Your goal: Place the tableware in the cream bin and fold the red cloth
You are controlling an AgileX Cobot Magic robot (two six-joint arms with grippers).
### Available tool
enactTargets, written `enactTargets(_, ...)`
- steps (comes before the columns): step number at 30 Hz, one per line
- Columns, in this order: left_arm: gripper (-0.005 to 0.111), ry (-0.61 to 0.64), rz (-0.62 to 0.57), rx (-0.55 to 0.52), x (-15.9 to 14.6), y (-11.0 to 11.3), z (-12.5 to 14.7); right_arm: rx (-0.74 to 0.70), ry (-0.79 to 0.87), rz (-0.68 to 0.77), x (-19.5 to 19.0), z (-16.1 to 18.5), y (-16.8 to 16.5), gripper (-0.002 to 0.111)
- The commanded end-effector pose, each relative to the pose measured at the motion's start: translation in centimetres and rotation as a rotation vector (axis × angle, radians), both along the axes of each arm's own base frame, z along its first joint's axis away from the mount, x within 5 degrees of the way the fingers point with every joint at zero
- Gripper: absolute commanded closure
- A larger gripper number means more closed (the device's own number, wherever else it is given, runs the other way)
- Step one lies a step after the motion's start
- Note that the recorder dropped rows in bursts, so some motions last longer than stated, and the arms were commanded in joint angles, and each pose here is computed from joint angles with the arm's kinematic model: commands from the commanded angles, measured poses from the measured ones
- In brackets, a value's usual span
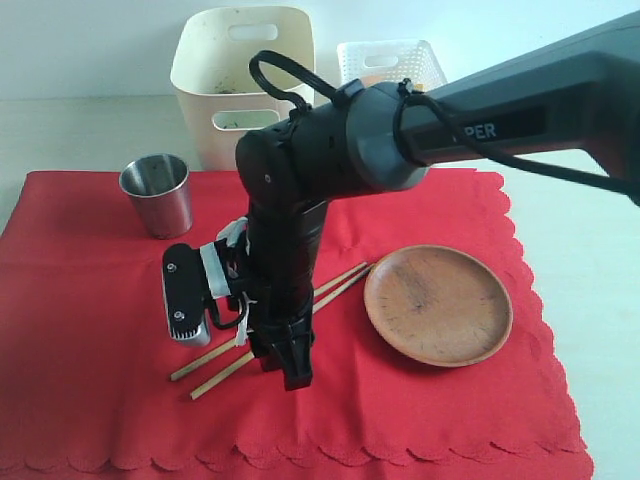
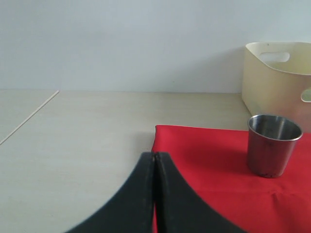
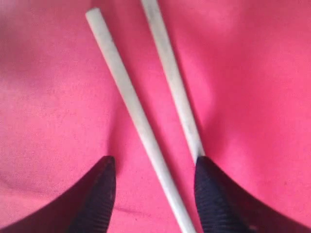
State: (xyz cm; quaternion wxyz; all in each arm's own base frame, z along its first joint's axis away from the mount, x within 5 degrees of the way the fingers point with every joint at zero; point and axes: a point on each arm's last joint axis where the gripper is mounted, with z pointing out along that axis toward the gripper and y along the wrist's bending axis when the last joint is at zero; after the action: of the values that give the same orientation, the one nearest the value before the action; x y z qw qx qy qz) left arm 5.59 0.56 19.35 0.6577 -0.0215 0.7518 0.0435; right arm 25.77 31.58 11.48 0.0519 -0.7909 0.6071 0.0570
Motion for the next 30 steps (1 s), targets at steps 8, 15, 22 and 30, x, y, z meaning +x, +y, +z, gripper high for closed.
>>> enactTargets(8, 0.107, -0.009, 0.001, -0.007, 0.0, 0.0, 0.1, -0.02, 0.022, 0.009, 0.5, 0.5, 0.6, 0.058)
enactTargets(15, 0.107, -0.009, 0.001, -0.007, 0.0, 0.0, 0.1, 0.032, -0.032, -0.049, 1.0, 0.8, 1.1, 0.047)
enactTargets(22, 0.107, -0.009, 0.001, -0.007, 0.0, 0.0, 0.1, 0.018, -0.019, -0.065, 1.0, 0.5, 1.0, 0.034)
enactTargets(30, 0.107, -0.009, 0.001, -0.007, 0.0, 0.0, 0.1, -0.036, -0.027, -0.081, 1.5, -0.7, 0.4, 0.034)
